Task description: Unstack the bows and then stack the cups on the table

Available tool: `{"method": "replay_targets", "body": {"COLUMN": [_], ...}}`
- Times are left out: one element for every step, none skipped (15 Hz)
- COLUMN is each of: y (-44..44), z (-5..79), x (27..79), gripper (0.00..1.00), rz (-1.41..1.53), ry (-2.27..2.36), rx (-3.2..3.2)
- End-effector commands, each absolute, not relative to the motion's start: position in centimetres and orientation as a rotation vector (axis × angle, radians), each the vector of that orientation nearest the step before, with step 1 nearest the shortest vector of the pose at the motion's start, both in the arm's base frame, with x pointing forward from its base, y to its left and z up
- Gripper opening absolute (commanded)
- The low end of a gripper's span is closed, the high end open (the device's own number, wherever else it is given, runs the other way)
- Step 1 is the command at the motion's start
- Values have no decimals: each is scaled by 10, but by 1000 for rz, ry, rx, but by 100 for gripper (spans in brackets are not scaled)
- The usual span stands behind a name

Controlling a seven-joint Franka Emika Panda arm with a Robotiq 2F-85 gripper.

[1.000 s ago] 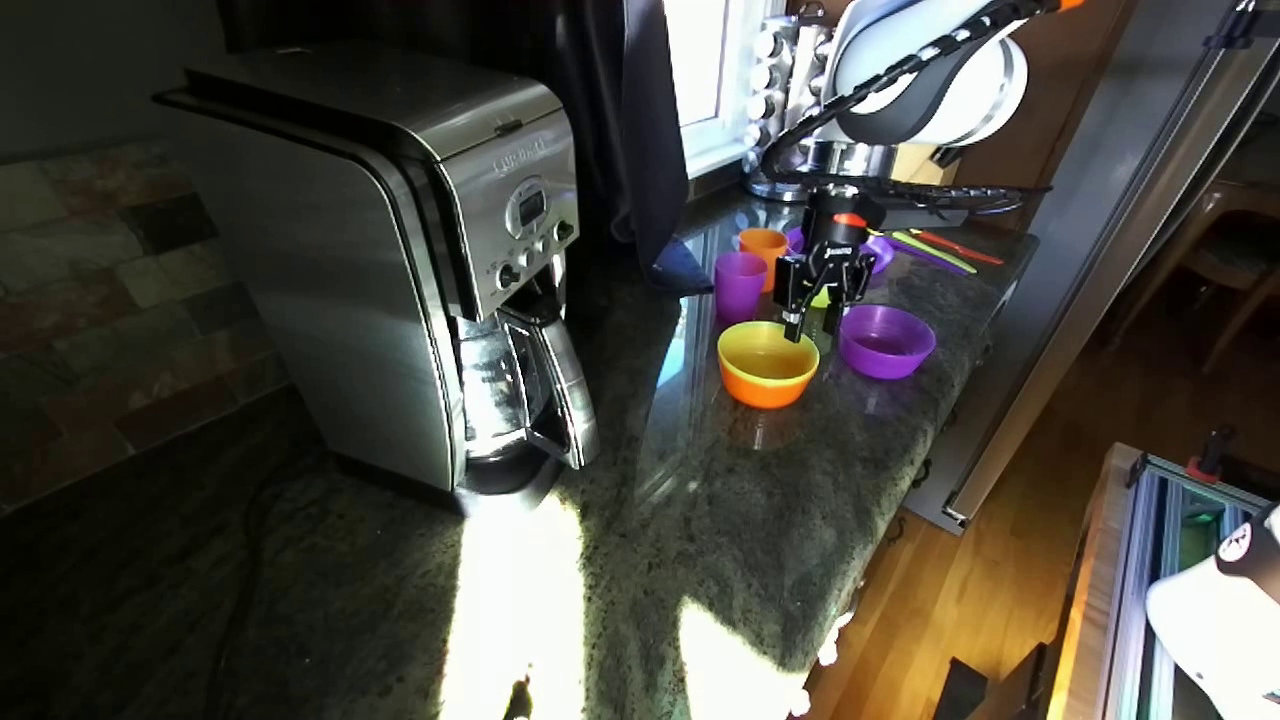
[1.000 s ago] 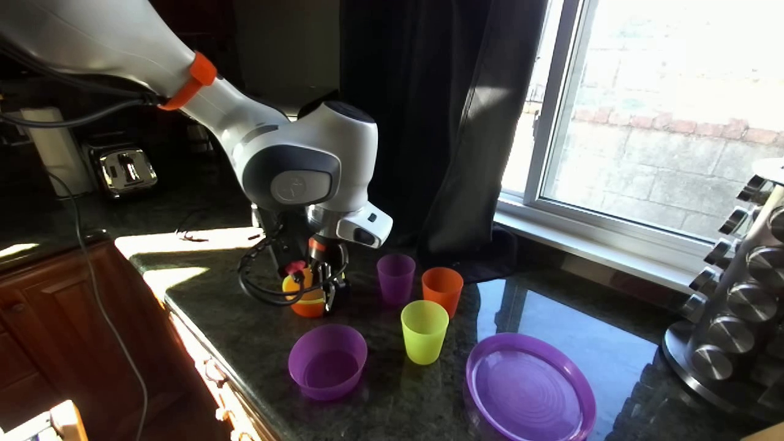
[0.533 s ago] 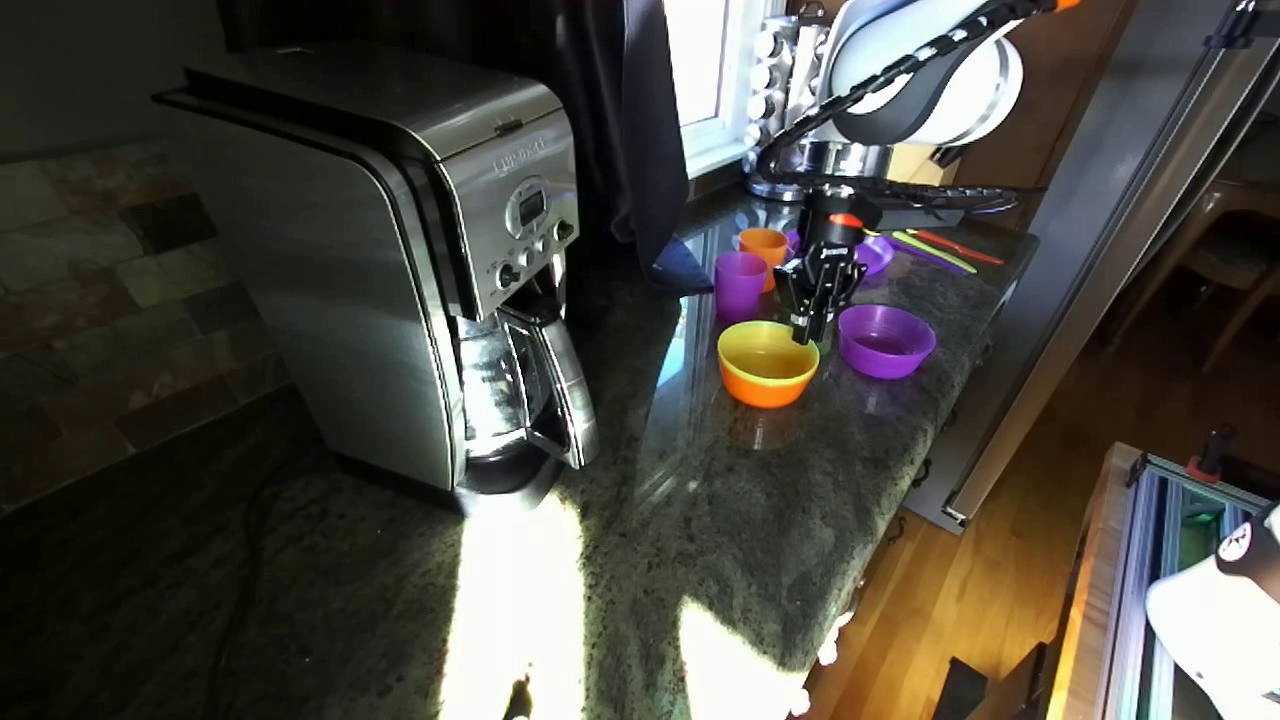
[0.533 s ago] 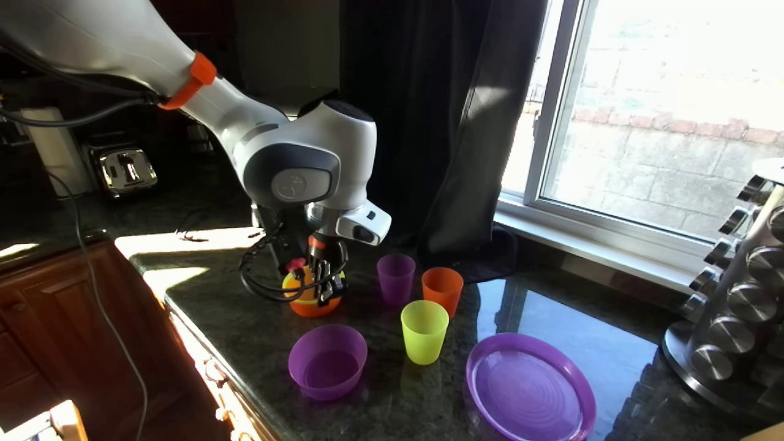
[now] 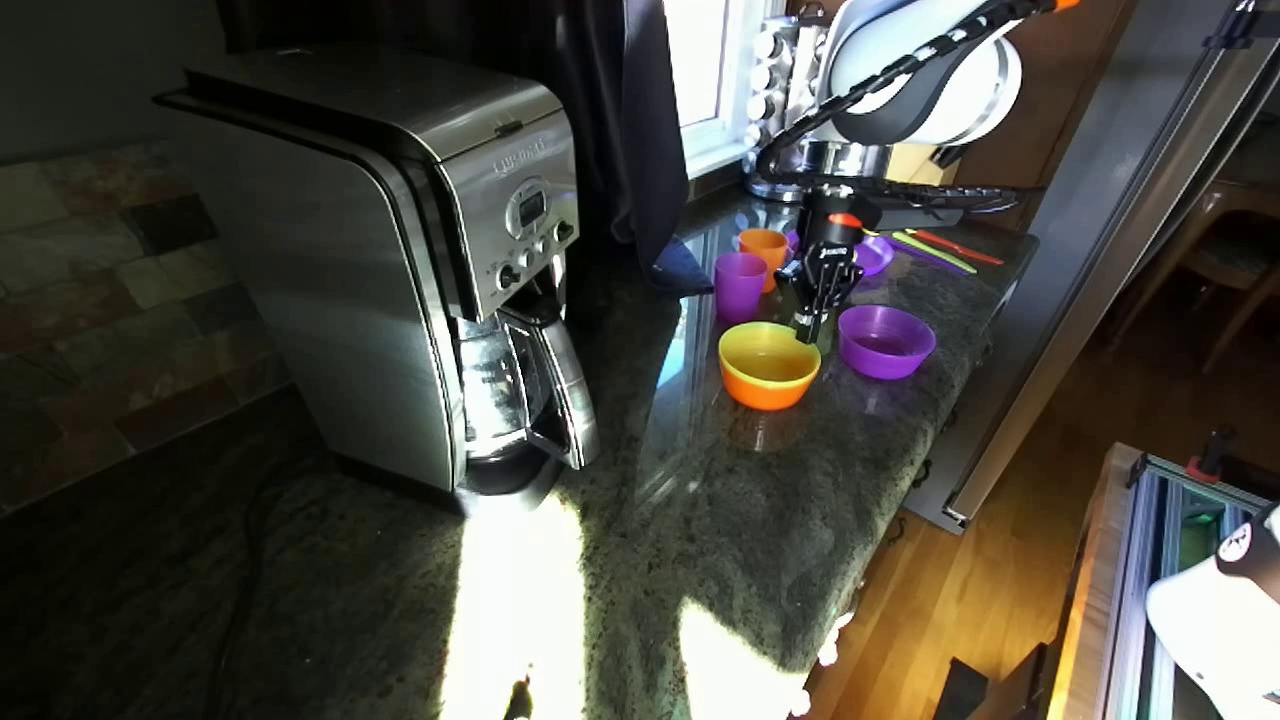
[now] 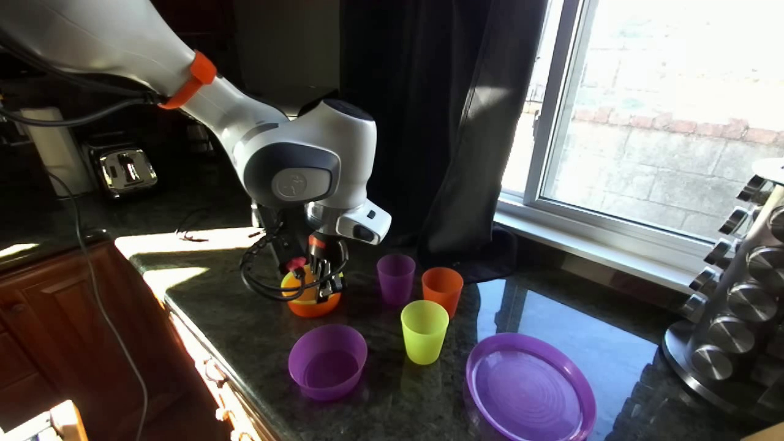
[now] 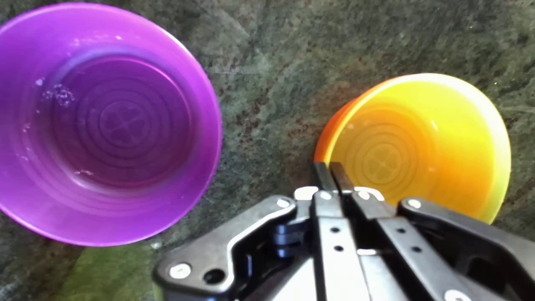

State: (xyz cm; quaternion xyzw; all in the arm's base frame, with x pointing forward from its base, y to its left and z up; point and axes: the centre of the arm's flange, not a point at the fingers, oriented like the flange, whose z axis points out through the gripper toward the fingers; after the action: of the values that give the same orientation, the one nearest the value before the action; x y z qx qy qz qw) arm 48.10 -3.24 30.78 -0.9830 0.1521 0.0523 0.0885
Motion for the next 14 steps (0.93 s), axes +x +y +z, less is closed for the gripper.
{"method": "replay_targets", "body": {"y": [-30,-30,-30,-31,-32,-33,-34,-35,-36,-37,-38,-39,-40,-42], "z": [311,313,316,320,323,327,331,335,338,341,344,347,350,354], "x": [481,480,479,478,476,474,473,473,472,472,471,469,468,466], "gripper": [1,1,1,1,1,1,1,1,1,1,1,1,1,1], "rz": [189,187,174,166,158,154,145,142,135,130,122,119,110,101], "ry": [442,428,414,397,382,360,346,332,329,329,324,315,312,309], "rx": [-2907,-2897,-2885,-2871,-2857,-2837,-2821,-2805,-2798,-2794,-2790,-2789,-2792,-2793]}}
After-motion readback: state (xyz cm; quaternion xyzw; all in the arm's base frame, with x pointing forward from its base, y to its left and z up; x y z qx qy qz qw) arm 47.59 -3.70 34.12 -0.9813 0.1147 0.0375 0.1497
